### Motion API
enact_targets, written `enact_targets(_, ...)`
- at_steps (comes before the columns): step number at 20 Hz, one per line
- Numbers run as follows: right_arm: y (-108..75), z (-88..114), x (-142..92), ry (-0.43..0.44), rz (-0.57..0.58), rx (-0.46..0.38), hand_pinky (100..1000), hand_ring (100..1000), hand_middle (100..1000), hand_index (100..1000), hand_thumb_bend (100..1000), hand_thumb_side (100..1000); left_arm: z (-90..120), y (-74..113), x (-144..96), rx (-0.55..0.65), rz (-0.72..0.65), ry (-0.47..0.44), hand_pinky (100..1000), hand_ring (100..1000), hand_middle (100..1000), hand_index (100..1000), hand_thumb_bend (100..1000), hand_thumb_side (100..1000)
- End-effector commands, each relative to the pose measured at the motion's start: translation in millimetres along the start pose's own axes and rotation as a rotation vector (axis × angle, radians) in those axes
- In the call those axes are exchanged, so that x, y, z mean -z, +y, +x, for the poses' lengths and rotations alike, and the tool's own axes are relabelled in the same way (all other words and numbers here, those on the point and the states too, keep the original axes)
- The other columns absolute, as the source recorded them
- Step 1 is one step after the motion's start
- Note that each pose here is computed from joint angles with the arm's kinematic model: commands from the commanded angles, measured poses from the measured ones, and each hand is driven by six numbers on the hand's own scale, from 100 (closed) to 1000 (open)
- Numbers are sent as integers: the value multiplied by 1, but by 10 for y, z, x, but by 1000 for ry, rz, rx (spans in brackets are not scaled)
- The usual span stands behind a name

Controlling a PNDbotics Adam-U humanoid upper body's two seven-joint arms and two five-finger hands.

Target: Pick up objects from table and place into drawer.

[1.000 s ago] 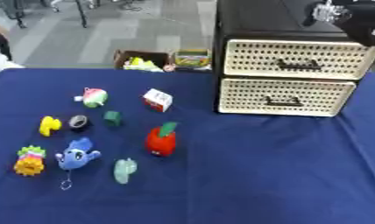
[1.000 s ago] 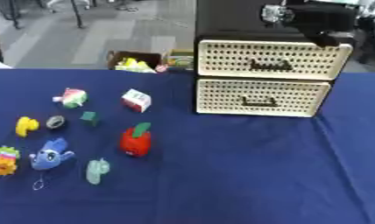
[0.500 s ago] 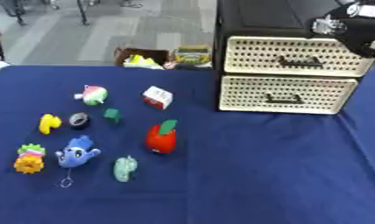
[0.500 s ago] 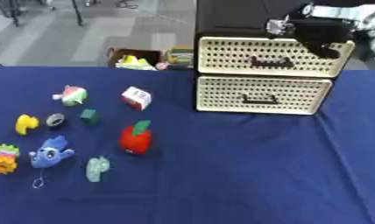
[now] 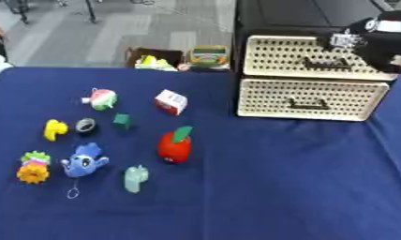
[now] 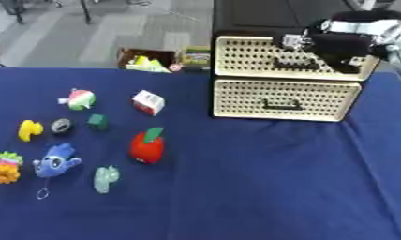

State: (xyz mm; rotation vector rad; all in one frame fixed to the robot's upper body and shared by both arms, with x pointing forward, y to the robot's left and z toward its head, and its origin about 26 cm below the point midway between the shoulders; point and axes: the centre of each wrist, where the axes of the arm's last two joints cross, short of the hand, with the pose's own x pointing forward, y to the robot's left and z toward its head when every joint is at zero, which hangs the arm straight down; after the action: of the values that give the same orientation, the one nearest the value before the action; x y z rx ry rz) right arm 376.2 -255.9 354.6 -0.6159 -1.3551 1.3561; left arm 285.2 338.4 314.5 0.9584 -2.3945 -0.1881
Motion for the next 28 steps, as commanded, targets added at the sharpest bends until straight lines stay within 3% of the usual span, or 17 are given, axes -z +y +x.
enact_targets(1,-89,-42,-32,1,52,7,100,178,114,862,570,878,75,46,63,2,4,-32,653,771,752,954,165,1000)
enact_targets(10,-130,-89,-19,-29,98,-60,100,188,118,890,647,489,80,36,65,-7,2,-31,653,770,749,955,161,1000)
enact_targets(12,-122,-98,-3,-29,109,-72,100,189,118,891,658,442,83,33,67,-9,2,-32,653,770,749,955,160,1000)
enact_targets(13,-121,-103,0,-31,112,-77,100,190,118,893,669,371,83,32,66,-10,1,-32,653,770,749,955,159,1000)
enact_targets(16,-139,-118,-18,-38,108,-84,100,191,117,894,675,345,83,32,67,-10,2,-31,653,769,748,955,158,1000)
enact_targets(28,-384,-39,-348,-25,-27,-147,100,194,120,893,688,380,86,32,70,-10,0,-30,654,769,747,952,148,1000)
